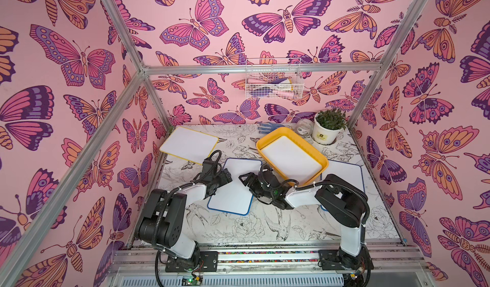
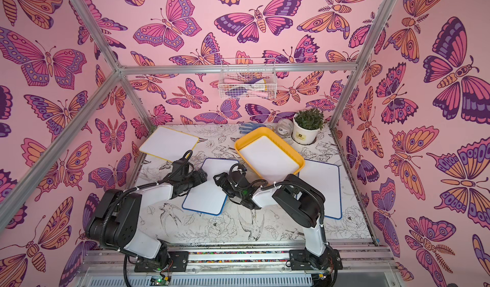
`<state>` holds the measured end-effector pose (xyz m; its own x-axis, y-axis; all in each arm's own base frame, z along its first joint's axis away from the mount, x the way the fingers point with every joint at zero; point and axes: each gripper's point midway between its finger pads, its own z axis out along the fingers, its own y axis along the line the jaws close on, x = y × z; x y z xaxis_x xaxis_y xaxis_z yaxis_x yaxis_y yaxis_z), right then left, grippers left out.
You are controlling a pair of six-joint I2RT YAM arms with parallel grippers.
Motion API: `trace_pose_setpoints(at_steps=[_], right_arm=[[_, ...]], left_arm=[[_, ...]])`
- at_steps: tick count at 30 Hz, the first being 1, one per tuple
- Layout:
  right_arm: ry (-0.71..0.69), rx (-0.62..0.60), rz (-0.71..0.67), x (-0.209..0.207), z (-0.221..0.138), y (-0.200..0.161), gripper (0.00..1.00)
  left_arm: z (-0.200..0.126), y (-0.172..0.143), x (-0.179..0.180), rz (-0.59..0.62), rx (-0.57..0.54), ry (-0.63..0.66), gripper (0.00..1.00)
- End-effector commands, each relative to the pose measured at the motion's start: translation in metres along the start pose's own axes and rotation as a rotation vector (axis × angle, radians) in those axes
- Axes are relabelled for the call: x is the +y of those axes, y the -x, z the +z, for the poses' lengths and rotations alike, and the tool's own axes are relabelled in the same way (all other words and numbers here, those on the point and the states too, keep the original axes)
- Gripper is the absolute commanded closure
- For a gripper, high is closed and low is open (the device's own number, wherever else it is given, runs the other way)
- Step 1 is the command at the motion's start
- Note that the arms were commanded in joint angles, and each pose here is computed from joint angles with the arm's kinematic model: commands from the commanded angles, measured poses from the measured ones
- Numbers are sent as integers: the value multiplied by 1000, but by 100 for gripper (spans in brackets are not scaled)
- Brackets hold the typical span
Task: Put the whiteboard into the storage box
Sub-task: Pick up the whiteboard at the center of the board.
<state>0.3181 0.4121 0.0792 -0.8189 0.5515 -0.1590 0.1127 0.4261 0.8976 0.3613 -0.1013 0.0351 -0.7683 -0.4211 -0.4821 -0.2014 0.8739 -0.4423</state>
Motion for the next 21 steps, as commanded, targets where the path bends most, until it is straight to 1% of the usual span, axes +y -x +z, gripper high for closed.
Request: trace_pose_setpoints(at_steps=[1,5,8,11,13,21], right_arm=[[206,-72,-13,60,-5,13,27],[221,-83,-9,64,-10,15,35],[235,-87,-2,64,-13,16,45],[241,-96,-2,64,-17,16,49],[242,-102,-4,64,-18,16,55],[252,-107,-17,70,-22,15,70]], left_arm=[[-7,-99,27,-120,365,67,11],[-10,-94,28,-144,350,67,11],[-12,-91,27,-156,341,68,11],[-15,-86,26,-161,324,67,11],[-16,-84,25,-162,319,62,11],[-19,-81,21,-179,307,50,11]])
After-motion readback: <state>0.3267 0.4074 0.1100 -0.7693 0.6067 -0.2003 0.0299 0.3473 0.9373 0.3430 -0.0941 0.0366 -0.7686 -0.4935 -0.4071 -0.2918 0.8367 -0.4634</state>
